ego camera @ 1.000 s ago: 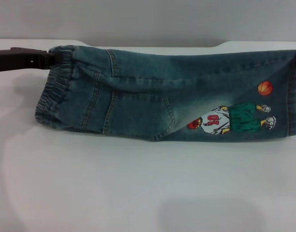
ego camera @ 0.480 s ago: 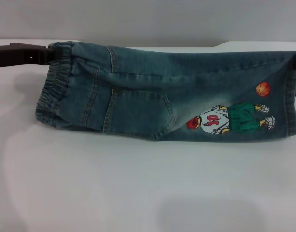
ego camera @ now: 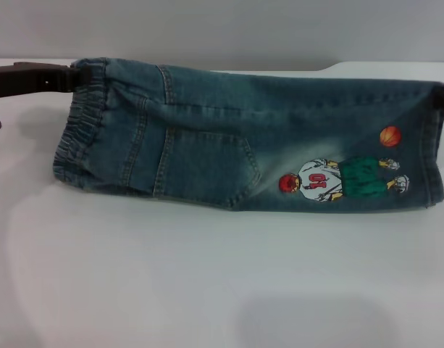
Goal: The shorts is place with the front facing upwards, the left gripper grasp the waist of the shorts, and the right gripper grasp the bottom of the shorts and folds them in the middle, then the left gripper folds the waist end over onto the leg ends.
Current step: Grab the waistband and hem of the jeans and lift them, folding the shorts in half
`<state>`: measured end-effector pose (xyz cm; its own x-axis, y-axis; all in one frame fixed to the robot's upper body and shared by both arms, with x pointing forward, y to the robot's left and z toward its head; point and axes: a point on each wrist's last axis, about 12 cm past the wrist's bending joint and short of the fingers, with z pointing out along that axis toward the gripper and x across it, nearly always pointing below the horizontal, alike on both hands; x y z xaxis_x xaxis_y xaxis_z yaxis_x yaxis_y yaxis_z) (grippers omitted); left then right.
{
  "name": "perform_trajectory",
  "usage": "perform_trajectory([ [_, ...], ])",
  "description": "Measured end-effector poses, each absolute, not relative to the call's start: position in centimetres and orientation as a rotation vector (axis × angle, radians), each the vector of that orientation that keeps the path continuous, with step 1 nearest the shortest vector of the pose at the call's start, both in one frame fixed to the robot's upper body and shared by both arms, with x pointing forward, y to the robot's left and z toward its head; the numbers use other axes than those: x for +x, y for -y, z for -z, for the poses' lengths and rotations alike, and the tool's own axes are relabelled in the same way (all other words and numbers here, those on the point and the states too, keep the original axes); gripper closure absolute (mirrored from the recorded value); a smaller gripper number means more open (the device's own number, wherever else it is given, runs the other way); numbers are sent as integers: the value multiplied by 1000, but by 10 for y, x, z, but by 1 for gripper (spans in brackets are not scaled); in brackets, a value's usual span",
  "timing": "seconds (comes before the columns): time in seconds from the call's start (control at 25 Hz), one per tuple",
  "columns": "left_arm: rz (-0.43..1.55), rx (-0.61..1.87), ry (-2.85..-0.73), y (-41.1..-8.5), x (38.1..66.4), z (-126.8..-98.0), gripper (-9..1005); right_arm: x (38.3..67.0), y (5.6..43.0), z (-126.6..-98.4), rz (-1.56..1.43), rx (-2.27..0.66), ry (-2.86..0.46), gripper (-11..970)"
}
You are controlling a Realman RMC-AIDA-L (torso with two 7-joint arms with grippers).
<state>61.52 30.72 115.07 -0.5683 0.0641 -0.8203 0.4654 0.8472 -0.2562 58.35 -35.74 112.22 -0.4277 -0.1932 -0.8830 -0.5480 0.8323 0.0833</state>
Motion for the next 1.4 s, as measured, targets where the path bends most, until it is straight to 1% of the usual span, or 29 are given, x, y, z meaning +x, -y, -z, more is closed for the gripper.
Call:
perform_trajectory([
  [0.08, 569, 385, -2126, -307, 615, -1151, 799, 586, 354, -1121, -442, -569, -2038, 913],
  [0.12, 564, 331, -2118, -309, 619, -1149, 794, 587, 352, -1121, -440, -578, -2047, 913],
  [0.2, 568, 313, -2114, -309, 619, -1148, 783, 589, 349, -1120, -430, -591, -2049, 913],
  [0.4, 582, 296, -2114, -309, 618, -1144, 755, 590, 348, -1120, -421, -594, -2047, 706],
  [0.6, 584, 294, -2119, -309, 618, -1143, 637, 591, 348, -1121, -414, -592, -2044, 545],
  [0.8, 589, 299, -2134, -309, 618, -1140, 519, 591, 347, -1120, -416, -591, -2042, 545],
  [1.0, 581, 310, -2143, -309, 617, -1139, 321, 590, 345, -1119, -419, -591, -2039, 545],
  [1.08, 573, 321, -2154, -309, 617, -1138, 273, 590, 345, -1119, -419, -591, -2037, 545],
  [1.24, 505, 383, -2241, -306, 618, -1133, 178, 589, 345, -1119, -420, -589, -2029, 545],
  [1.4, 468, 476, -2306, -302, 620, -1136, 178, 589, 346, -1118, -418, -589, -2025, 545],
])
